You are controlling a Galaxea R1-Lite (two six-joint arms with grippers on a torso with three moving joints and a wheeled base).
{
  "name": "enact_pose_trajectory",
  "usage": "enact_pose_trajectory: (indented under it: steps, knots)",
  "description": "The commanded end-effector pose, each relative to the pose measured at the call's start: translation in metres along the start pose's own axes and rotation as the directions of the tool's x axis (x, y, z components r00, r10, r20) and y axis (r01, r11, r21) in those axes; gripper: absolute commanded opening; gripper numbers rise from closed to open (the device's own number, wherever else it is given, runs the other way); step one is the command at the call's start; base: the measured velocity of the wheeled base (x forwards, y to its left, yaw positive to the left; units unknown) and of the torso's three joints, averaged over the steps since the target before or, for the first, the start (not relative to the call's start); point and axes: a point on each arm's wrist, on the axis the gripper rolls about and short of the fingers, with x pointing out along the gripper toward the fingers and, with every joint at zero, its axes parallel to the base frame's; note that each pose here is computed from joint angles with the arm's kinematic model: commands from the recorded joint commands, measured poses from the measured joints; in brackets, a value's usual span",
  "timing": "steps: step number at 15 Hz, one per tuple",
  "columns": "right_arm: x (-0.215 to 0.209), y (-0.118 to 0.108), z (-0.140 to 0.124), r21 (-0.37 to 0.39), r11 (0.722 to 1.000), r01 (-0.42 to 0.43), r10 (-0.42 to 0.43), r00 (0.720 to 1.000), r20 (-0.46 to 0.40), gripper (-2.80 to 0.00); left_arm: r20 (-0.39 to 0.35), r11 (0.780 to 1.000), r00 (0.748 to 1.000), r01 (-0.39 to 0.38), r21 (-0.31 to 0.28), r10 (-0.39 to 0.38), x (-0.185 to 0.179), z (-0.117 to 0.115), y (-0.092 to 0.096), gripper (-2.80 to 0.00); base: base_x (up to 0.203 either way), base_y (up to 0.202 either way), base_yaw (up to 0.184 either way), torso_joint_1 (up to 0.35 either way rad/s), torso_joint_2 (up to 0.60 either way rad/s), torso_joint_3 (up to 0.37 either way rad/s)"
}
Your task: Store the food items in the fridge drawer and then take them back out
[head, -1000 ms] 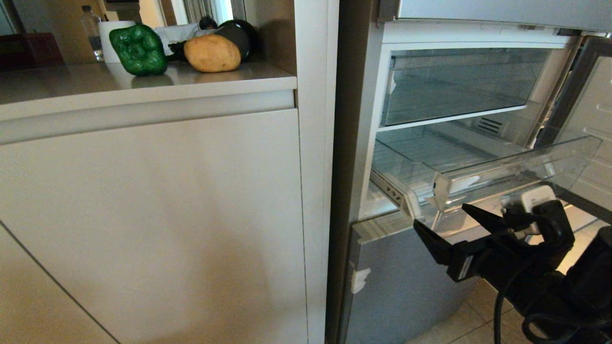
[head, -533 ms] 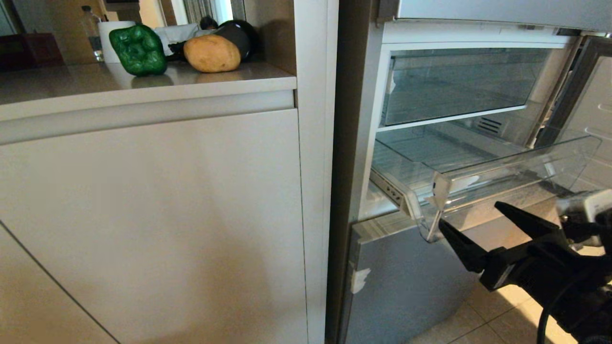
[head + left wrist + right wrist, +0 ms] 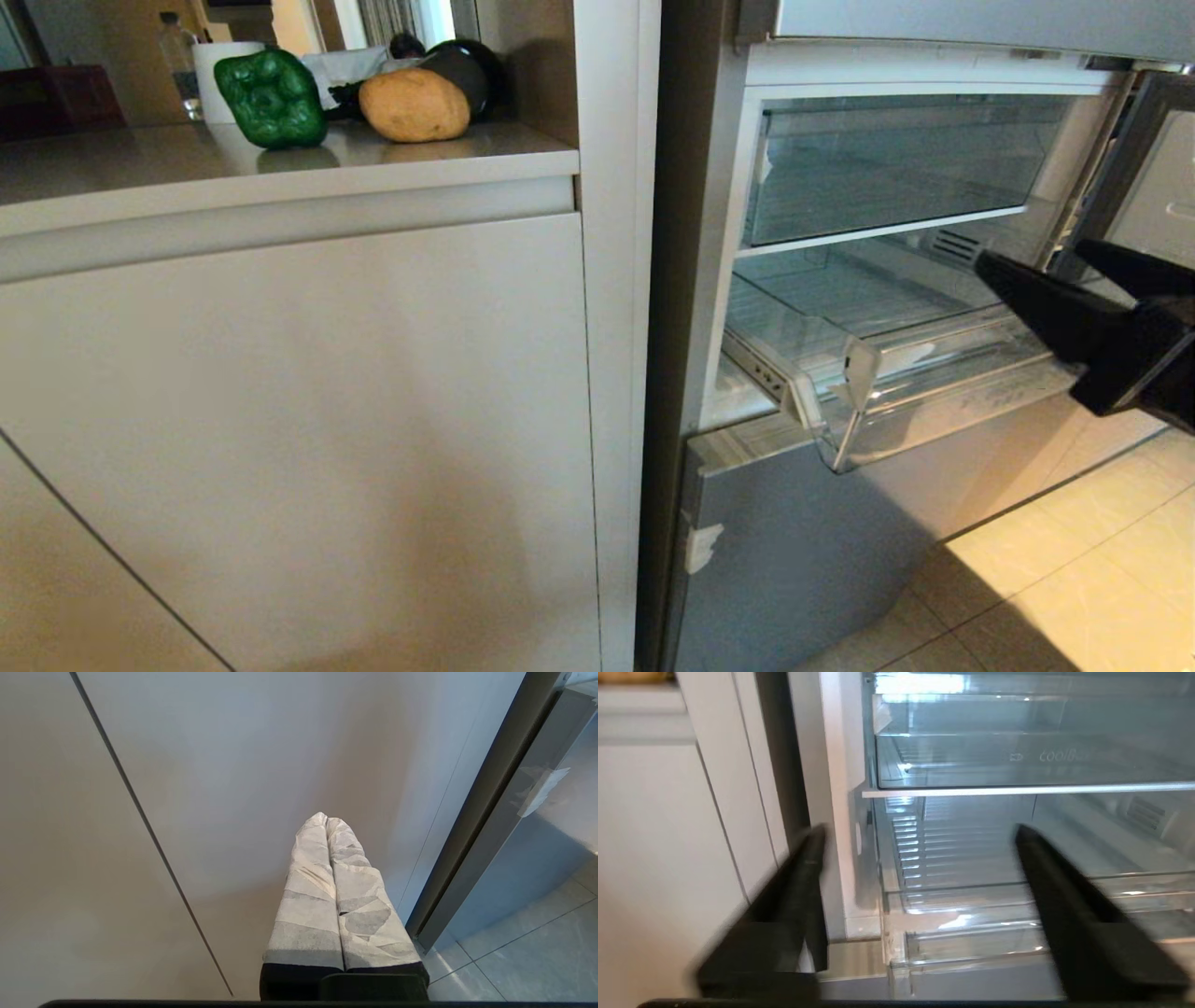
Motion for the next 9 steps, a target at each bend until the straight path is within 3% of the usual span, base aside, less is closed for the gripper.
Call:
enact_pose_trajectory:
  steps: [1, 4, 7, 9]
  knots:
    - [0.001, -0.011, 0.025, 0.027, 0.999, 0.044, -0.038, 0.985, -0.168, -2.80, -0.001, 1.000, 1.000, -0.001, 0.000, 0.001, 0.000, 0.000, 0.000, -2.80, 0.000, 0.000, 0.000, 0.000, 0.00, 0.000]
    - [0.024, -0.031, 0.035, 0.062, 0.988, 0.139, -0.112, 0.941, -0.320, -2.80, 0.000, 1.000, 1.000, -0.001, 0.000, 0.001, 0.000, 0.000, 0.000, -2.80, 0.000, 0.000, 0.000, 0.000, 0.00, 0.000]
    - [0.076, -0.058, 0.014, 0.054, 0.975, 0.216, -0.171, 0.882, -0.438, -2.80, 0.000, 1.000, 1.000, -0.001, 0.000, 0.001, 0.000, 0.000, 0.000, -2.80, 0.000, 0.000, 0.000, 0.000, 0.00, 0.000]
    - [0.106, -0.072, -0.002, 0.066, 0.974, 0.216, -0.156, 0.853, -0.498, -2.80, 0.000, 1.000, 1.000, -0.001, 0.000, 0.001, 0.000, 0.000, 0.000, -2.80, 0.000, 0.000, 0.000, 0.000, 0.00, 0.000]
